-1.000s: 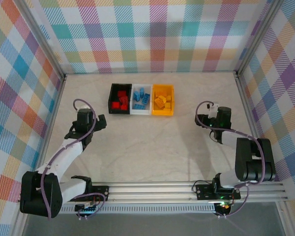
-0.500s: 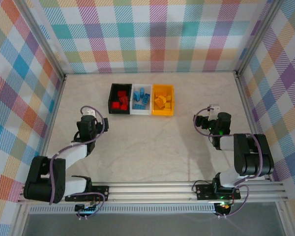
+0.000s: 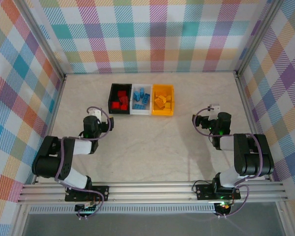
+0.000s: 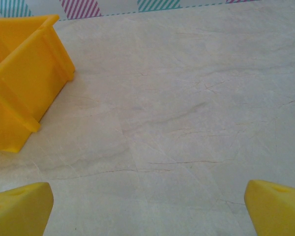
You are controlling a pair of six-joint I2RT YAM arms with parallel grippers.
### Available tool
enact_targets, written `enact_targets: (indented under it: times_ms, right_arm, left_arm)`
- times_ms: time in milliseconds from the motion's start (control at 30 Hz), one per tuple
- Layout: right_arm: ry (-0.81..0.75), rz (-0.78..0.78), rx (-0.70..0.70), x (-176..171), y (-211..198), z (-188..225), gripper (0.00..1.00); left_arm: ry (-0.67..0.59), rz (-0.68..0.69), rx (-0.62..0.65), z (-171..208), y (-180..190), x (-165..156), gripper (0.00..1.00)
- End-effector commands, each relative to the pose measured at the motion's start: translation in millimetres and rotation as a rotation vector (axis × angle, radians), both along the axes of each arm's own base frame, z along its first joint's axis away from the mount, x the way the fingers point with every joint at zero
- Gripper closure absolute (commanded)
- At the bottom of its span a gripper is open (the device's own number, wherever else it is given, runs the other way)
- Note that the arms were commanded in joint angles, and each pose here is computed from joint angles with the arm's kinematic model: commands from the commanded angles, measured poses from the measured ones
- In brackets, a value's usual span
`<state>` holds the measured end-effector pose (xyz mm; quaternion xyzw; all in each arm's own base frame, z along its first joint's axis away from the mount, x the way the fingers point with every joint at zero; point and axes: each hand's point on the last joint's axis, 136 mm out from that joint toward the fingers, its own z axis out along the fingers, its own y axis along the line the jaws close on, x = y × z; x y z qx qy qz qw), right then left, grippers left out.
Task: Sort the legos into containers by color
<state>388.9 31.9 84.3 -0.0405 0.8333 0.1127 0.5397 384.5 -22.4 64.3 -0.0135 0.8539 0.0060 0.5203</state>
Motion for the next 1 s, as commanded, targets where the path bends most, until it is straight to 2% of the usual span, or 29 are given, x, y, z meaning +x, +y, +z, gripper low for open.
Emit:
enact_targets:
  times_ms: [0,967]
  right_arm:
    - [-0.047,0.008,-0.009,5.2,1.4,9.9,0.0]
    - [-0.047,0.004,-0.012,5.3,0.7,10.0,0.0]
  left_arm:
    - [-0.052,0.04,-0.04,14.0,12.8,13.7,0.0]
    - [-0.055,0.04,-0.039,14.5,12.8,13.6,0.0]
